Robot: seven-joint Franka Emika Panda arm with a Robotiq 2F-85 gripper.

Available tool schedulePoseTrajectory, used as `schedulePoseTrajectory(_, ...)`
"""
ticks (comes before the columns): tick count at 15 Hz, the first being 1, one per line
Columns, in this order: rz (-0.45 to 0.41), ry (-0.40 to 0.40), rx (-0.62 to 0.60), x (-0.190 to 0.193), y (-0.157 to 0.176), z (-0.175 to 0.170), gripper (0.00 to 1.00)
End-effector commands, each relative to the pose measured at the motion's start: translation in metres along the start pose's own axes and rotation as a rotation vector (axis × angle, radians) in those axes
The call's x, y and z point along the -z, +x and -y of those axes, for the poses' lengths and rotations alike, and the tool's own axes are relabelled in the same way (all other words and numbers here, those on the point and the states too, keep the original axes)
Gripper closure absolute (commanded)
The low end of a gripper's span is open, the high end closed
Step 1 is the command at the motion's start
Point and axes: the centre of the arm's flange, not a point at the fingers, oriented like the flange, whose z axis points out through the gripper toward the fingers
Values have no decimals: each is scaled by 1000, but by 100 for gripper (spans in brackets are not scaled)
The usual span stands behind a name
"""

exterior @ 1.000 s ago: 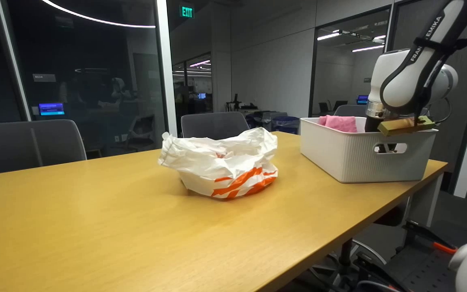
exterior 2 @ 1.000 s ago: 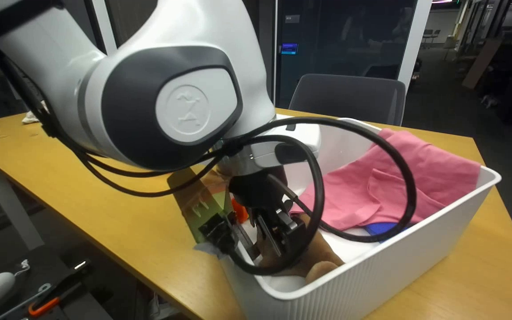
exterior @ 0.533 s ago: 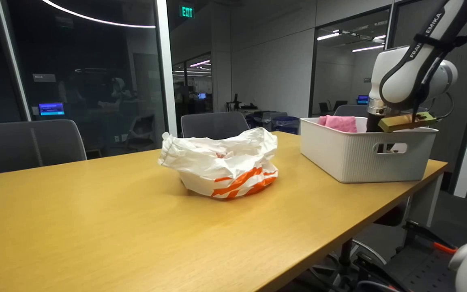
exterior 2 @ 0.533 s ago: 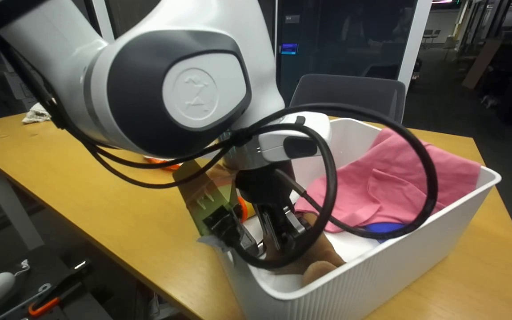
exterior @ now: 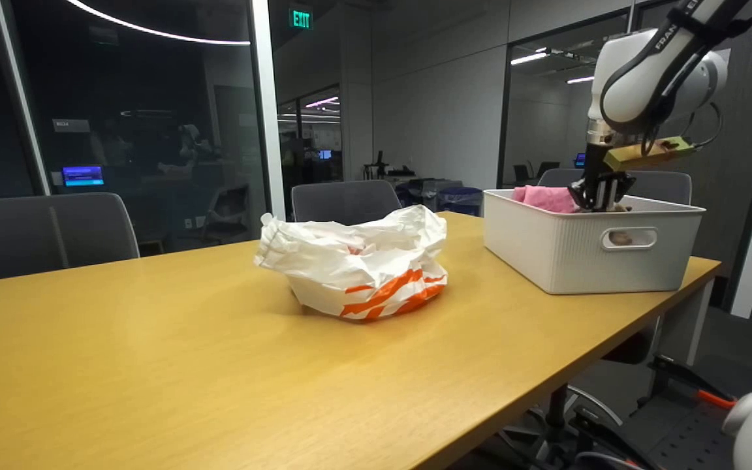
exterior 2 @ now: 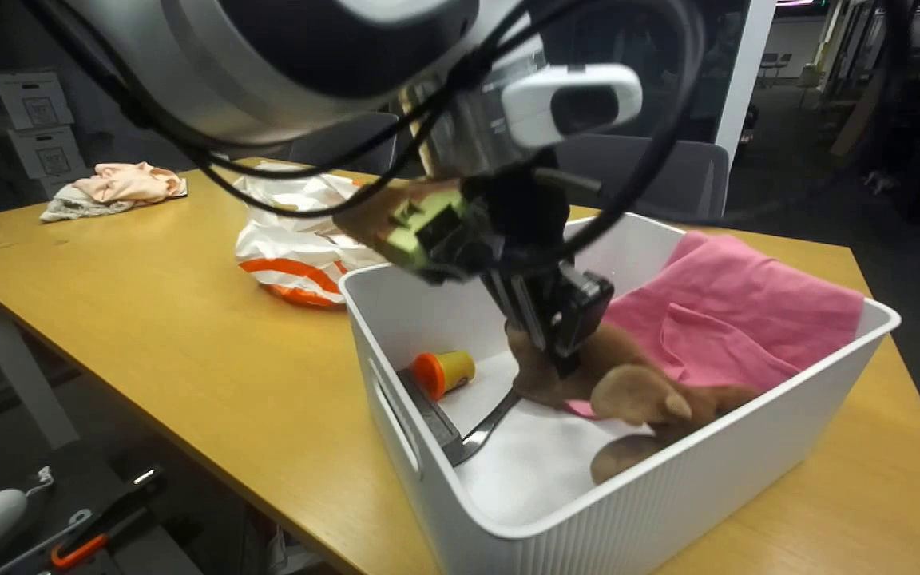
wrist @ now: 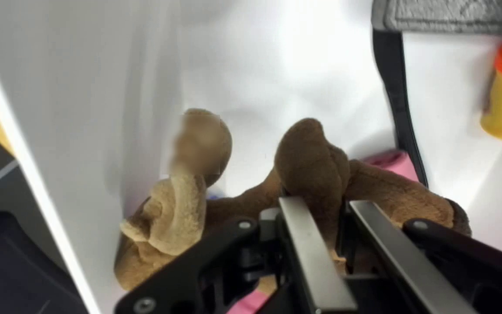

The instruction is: Put the plush toy and the pink shirt into the carrier bag

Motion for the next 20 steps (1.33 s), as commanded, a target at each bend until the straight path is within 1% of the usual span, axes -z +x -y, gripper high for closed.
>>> schedulePoseTrajectory(1,-130,3,-3,86,47,-4,95)
schedulePoseTrajectory(2,-153,16,-9,108,58,-4,95)
schedulePoseTrajectory(3,-179,47,-4,132,69,-3,95)
schedulePoseTrajectory(4,-199,85,1,156,78,-1,95)
schedulePoseTrajectory(5,-220,142,25,179,84,6,95)
schedulePoseTrajectory(8,-262,307,121,226,85,40,95)
schedulePoseTrajectory(9,-269,350,162,236,82,56,95)
schedulePoseTrajectory(10,-273,390,205,255,75,73,95)
schedulePoseTrajectory(15,-246,530,457,263,38,160,95)
schedulePoseTrajectory(17,-232,569,556,262,18,190,95)
schedulePoseTrajectory(20,-216,601,689,253,-12,230,95)
